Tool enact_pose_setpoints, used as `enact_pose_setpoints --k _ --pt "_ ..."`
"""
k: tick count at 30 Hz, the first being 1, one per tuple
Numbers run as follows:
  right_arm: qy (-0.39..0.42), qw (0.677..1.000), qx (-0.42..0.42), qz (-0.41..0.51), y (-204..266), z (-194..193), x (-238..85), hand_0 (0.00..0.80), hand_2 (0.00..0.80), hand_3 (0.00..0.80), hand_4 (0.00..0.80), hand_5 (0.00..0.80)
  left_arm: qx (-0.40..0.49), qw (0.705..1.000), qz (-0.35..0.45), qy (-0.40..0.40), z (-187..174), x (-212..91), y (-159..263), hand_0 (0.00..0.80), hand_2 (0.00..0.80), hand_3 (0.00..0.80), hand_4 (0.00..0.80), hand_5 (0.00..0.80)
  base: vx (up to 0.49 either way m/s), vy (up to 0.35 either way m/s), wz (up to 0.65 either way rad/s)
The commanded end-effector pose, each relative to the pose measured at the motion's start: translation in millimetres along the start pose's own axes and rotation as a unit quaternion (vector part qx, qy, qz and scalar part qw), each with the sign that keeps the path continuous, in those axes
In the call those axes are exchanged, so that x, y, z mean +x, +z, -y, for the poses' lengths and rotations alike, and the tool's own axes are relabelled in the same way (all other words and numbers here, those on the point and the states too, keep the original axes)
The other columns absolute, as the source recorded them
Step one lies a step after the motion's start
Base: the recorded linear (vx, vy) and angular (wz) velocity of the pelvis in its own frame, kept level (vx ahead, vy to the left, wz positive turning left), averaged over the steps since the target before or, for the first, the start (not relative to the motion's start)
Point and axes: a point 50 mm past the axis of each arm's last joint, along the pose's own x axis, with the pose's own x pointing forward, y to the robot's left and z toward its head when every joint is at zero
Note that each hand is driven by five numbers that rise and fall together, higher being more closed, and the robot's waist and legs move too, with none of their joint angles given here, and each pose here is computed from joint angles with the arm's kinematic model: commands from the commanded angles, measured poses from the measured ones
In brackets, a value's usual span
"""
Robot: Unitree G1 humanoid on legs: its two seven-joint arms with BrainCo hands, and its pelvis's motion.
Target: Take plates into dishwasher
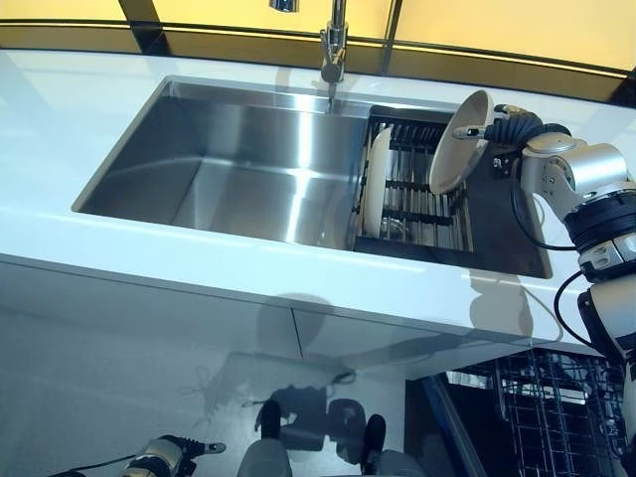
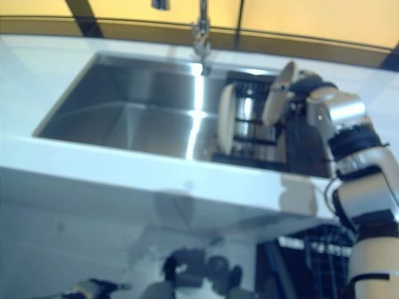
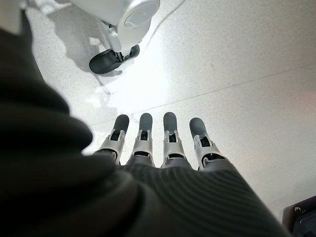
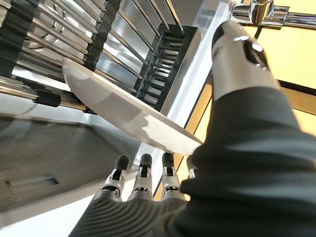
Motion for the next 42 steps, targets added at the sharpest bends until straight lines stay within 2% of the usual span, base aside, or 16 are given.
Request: enact_pose_setpoints --k 1,21,24,25,26,42 --pt "-0.032 0.997 0.001 0.072 36.5 13.6 -7.9 0.000 0.000 0.000 0.000 0.000 -0.003 0.999 -0.008 0.031 -23.5 -3.9 5.4 0.000 0.000 0.000 0.000 0.000 0.000 0.000 0.00" --pt "-0.056 0.998 0.012 0.017 22.0 22.5 -5.6 0.000 0.000 0.000 0.000 0.000 -0.035 0.999 -0.002 0.022 -23.5 -6.1 16.6 0.000 0.000 0.000 0.000 0.000 -0.013 0.023 0.00" --pt "-0.049 0.999 0.018 0.011 19.4 21.7 -4.9 0.452 0.452 0.452 0.452 0.452 -0.042 0.999 -0.004 0.021 -23.0 -5.7 15.0 0.000 0.000 0.000 0.000 0.000 -0.027 0.034 0.00" --pt "-0.053 0.998 0.021 0.016 20.4 20.7 -4.8 0.684 0.684 0.684 0.684 0.684 -0.044 0.999 -0.003 0.021 -22.6 -5.7 15.4 0.000 0.000 0.000 0.000 0.000 -0.035 0.036 0.00" --pt "-0.059 0.998 0.022 0.021 21.9 20.5 -5.0 0.800 0.800 0.800 0.800 0.800 -0.044 0.999 -0.002 0.020 -22.3 -5.7 16.0 0.000 0.000 0.000 0.000 0.000 -0.035 0.033 0.00" --pt "-0.167 0.983 -0.001 0.081 54.4 49.0 -18.2 0.800 0.800 0.800 0.800 0.800 -0.040 0.999 -0.001 0.023 -20.2 -3.8 7.7 0.000 0.000 0.000 0.000 0.000 -0.005 0.004 0.00"
